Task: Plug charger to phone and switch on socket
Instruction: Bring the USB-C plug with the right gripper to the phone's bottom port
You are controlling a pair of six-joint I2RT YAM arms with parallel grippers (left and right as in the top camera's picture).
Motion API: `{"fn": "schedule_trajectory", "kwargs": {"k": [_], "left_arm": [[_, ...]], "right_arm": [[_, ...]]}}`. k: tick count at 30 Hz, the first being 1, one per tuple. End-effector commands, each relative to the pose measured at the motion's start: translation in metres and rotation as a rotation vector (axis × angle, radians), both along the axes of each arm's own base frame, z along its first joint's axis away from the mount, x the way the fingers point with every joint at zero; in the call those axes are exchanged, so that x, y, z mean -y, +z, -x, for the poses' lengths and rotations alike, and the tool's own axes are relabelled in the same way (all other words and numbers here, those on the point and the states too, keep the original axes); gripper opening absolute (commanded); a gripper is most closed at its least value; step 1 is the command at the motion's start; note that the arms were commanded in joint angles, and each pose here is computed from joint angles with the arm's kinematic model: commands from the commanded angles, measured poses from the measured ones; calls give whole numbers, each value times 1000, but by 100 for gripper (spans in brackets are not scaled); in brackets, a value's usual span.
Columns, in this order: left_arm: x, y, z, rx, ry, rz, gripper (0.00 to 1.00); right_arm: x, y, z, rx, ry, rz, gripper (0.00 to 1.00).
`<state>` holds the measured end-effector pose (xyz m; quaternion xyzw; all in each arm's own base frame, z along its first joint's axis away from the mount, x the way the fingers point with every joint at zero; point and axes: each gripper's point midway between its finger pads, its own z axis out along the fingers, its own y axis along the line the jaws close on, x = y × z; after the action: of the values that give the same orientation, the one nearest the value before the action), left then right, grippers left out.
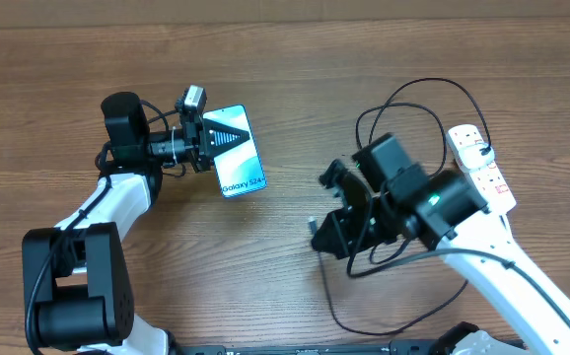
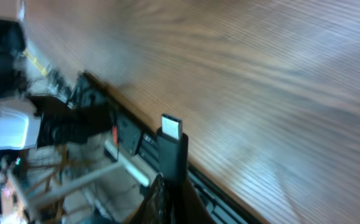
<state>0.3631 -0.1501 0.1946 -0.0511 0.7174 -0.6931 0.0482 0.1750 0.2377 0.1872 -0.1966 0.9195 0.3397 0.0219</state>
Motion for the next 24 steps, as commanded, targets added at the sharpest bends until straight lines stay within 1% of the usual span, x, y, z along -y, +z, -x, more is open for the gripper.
{"fn": "schedule_trajectory", "kwargs": {"k": [1,3,7,14,21,24], "left_arm": [[8,13,4,61,-70,15,4],[14,14,7,74,-86,15,4],[26,13,9,80,-98,7,4],[47,8,7,111,-85,-24,4],[62,5,8,111,-84,-41,4],[65,5,9,110,-85,-43,4]], "right_arm": [[-20,-10,14,-54,19,-55,4],[-29,-12,13,-17,46,-56,4],[-33,-18,1,54,-7,1,4],[-37,-15,-4,69,-21,-21,4],[-47,-6,-16,129,-24,-71,4],[-44,-10,-21,134,-59,-42,4]]}}
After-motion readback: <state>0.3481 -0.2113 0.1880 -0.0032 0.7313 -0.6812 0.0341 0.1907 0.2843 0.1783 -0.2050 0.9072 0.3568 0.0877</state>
